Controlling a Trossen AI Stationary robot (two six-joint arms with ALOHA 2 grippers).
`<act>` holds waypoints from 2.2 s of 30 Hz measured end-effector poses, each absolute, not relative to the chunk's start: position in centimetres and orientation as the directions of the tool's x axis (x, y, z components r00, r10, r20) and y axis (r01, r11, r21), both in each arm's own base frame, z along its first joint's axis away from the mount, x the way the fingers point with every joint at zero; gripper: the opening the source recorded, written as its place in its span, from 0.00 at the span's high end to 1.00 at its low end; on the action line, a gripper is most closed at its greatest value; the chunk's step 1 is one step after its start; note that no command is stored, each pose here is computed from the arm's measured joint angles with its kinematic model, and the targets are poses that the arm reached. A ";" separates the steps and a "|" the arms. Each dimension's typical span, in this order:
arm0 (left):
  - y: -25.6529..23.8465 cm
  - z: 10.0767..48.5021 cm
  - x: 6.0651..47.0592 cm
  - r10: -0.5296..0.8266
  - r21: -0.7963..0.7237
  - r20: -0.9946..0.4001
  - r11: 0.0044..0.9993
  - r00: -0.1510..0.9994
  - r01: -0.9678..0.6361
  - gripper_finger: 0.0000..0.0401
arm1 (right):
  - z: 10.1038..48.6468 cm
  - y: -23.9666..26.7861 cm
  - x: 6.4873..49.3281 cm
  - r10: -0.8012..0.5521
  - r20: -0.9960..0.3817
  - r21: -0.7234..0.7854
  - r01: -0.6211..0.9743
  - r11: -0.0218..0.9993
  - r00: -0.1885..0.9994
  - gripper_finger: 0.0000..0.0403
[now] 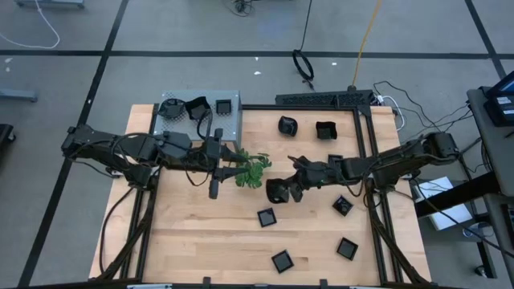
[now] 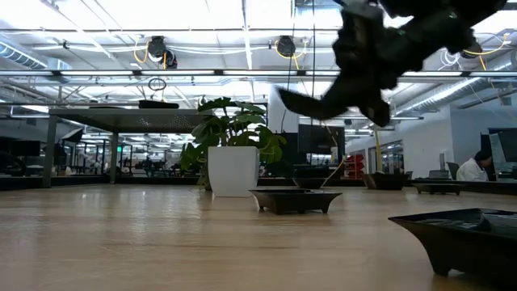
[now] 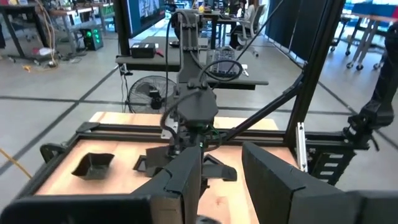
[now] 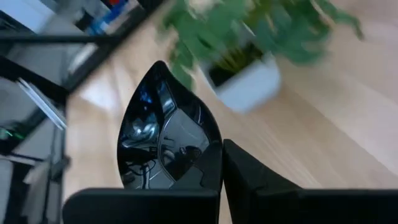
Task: Pick & Place Mini shaped plates
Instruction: Stack the leaf shaped plate on top of the leaf shaped plate on the shelf
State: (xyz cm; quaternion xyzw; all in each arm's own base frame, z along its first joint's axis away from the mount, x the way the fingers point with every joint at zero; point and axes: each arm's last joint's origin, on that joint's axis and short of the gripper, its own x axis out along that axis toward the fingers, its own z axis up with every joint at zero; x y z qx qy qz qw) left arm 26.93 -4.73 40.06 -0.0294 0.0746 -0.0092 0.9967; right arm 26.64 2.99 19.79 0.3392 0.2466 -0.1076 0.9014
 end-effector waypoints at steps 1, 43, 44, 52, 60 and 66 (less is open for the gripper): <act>-4.7 40.1 26.9 -0.023 -0.074 -0.148 0.997 0.989 0.012 0.70 | 20.0 3.0 27.1 -0.026 -0.502 0.563 0.350 0.749 0.864 1.00; -5.0 39.7 26.8 -0.066 -0.188 -0.182 0.982 0.981 0.032 0.70 | 13.8 7.1 42.5 0.183 -0.584 0.525 0.196 0.828 0.791 0.81; -5.0 39.6 26.8 -0.066 -0.186 -0.197 0.982 0.978 0.029 0.70 | 13.8 7.1 42.6 0.183 -0.584 0.523 0.193 0.830 0.791 0.78; -5.3 38.4 26.5 -0.163 -0.226 -0.318 0.970 0.934 0.093 0.70 | 17.2 6.9 41.6 0.188 -0.567 0.486 0.142 0.862 0.802 0.67; -6.1 35.5 24.6 -0.272 -0.236 -0.620 0.959 0.736 0.156 0.70 | 23.6 6.2 37.1 0.174 -0.663 0.362 0.109 0.926 0.728 0.71; -6.4 33.2 23.2 -0.223 -0.136 -0.816 0.971 0.533 0.198 0.70 | 28.8 5.4 32.6 0.169 -0.667 0.308 0.062 0.949 0.726 0.75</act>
